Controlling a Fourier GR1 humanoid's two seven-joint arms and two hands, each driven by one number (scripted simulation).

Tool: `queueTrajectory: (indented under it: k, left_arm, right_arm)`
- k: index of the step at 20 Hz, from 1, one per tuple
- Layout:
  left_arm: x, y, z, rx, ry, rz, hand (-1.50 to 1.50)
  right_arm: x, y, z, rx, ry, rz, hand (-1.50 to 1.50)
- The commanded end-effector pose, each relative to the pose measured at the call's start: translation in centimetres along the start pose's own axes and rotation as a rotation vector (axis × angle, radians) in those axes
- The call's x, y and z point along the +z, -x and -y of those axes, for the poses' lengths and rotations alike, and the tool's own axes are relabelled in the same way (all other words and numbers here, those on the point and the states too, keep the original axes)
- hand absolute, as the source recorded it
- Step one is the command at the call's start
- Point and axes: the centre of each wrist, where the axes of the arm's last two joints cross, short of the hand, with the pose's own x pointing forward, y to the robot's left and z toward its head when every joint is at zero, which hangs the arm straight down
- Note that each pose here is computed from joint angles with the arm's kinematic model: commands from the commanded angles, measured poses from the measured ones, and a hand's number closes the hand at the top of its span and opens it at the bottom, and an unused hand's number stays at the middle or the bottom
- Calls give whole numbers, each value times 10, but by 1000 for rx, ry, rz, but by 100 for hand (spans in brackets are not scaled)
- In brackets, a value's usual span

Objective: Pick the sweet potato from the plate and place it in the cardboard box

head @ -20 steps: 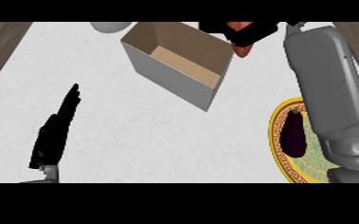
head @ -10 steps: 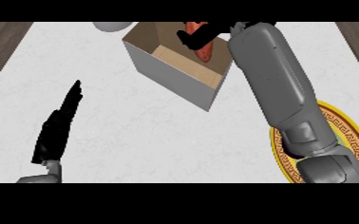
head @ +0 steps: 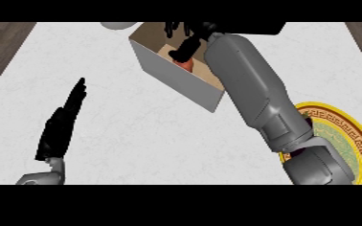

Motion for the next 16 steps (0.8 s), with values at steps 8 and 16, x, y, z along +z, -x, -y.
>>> queueTrajectory:
  k: [8, 16]
  left_arm:
    - [-11, -18, 5, -10, 15, 20, 0]
    - [-5, 3, 0, 5, 3, -19, 0]
  right_arm:
    - [0, 25, -22, -244, 115, -10, -150]
    - [2, 29, 8, -615, 374, 18, -150]
